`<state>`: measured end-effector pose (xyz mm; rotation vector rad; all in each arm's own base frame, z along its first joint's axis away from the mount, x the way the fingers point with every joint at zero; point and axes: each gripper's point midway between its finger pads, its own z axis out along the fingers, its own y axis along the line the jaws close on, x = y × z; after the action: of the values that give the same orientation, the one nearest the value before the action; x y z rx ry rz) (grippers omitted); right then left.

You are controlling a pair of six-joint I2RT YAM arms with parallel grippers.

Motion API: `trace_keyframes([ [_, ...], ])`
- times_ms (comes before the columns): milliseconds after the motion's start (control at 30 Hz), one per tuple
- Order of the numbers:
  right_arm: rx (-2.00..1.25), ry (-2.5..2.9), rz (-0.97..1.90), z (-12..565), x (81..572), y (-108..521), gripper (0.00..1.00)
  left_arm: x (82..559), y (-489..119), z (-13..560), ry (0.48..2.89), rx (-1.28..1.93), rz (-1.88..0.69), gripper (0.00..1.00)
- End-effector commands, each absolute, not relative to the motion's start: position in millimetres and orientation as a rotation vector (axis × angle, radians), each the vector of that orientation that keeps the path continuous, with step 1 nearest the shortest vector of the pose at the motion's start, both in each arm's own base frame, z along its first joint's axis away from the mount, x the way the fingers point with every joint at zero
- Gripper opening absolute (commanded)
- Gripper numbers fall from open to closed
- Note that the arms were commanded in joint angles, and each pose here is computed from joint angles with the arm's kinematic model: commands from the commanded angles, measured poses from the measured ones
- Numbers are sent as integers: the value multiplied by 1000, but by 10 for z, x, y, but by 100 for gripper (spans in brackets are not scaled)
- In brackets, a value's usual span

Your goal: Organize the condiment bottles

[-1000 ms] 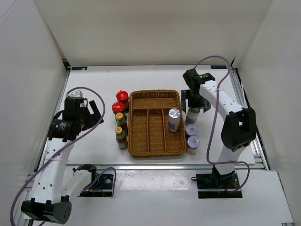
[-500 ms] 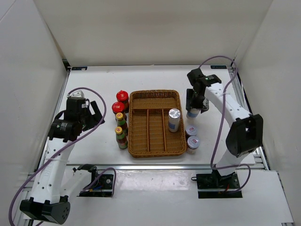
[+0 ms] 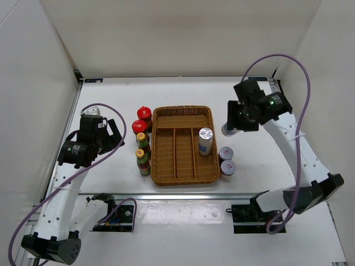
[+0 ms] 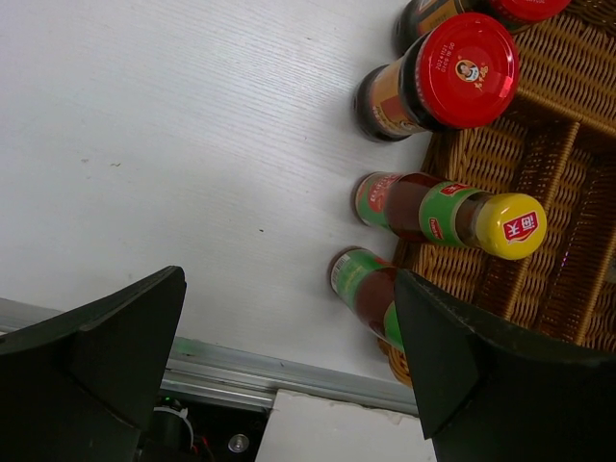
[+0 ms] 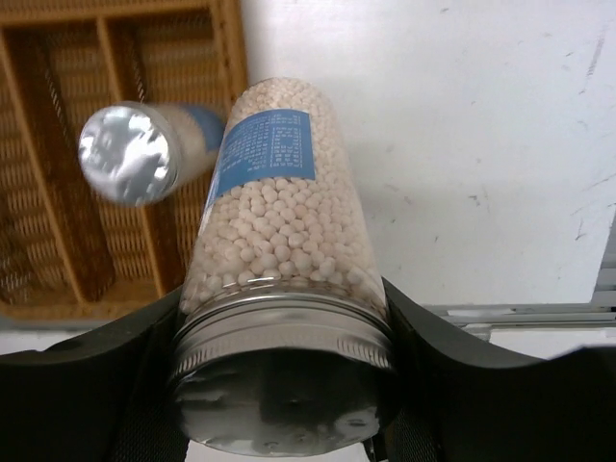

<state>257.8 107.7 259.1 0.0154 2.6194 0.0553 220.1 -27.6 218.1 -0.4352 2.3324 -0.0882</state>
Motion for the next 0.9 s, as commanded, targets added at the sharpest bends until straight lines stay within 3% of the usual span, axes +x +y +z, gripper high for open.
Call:
trace_keyframes([
  [0, -90, 2656, 162, 2573, 2226, 1258, 1, 2187, -251, 2197, 2308, -454, -77, 100],
  [133, -293, 2666, 370, 2462, 1968, 1644, 0, 2187, -251, 2197, 2308, -454, -77, 100],
  [333, -431, 2651, 457, 2351, 1819, 1948, 0, 2179, -233, 2217, 2296, -458, -70, 100],
  [767, -537, 2829, 112, 1494, 1756, 1897, 0, 2180, -236, 2217, 2294, -468, -75, 100],
  [800, -535, 2824, 116, 1468, 1752, 1892, 2, 2180, -236, 2217, 2294, -468, -75, 100],
  [867, -530, 2803, 137, 1421, 1780, 1922, 15, 2180, -236, 2217, 2294, -468, -75, 100],
])
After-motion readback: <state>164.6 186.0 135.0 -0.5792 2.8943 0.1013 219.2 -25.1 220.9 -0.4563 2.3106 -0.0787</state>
